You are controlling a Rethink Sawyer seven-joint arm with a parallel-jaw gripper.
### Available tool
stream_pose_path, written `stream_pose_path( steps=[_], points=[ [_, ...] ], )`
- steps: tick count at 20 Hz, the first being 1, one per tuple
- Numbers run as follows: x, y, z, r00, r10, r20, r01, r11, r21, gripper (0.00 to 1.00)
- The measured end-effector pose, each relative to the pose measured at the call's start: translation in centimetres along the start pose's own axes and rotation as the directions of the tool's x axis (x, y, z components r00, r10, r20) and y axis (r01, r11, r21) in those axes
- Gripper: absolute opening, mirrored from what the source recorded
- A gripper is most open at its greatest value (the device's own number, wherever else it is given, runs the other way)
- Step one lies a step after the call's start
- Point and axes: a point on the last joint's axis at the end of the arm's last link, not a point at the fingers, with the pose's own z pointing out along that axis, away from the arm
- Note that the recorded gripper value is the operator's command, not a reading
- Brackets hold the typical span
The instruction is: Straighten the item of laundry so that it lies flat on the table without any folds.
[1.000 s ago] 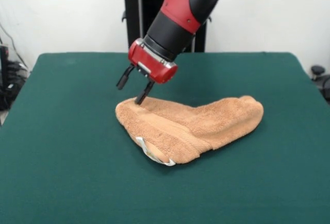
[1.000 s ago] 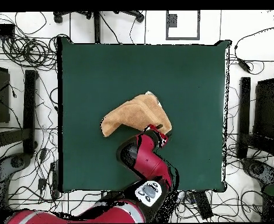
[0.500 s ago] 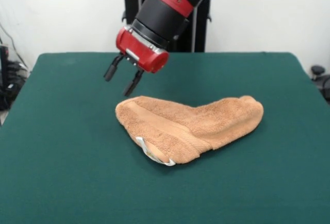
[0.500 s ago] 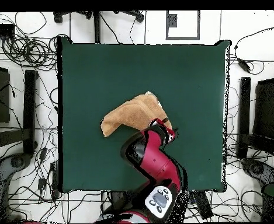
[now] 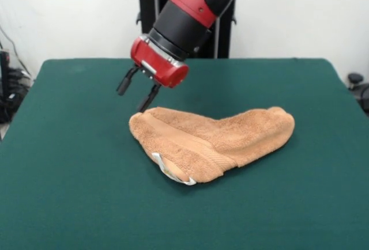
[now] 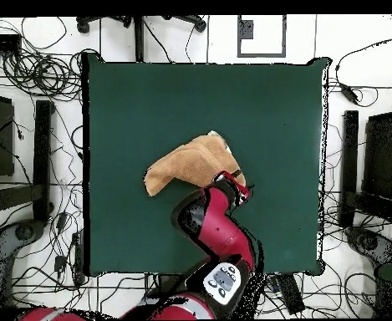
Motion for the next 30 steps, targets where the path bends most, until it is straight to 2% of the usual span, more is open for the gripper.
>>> stream_pose_path(
  steps=[6,12,16,24,30],
  points=[
    [2.5,0.9,0.6,1.000,-0.019,-0.016,0.019,1.000,0.019,1.00],
    [4.8,2.0,1.0,1.000,-0.008,-0.024,0.009,0.999,0.047,1.00],
    [6.1,1.7,1.8,0.999,-0.021,-0.035,0.023,0.998,0.063,1.00],
    [6.4,0.8,3.2,1.000,-0.027,-0.011,0.027,0.996,0.082,1.00],
    [5.6,-0.5,4.6,1.000,-0.011,0.017,0.009,0.996,0.089,1.00]
  ],
)
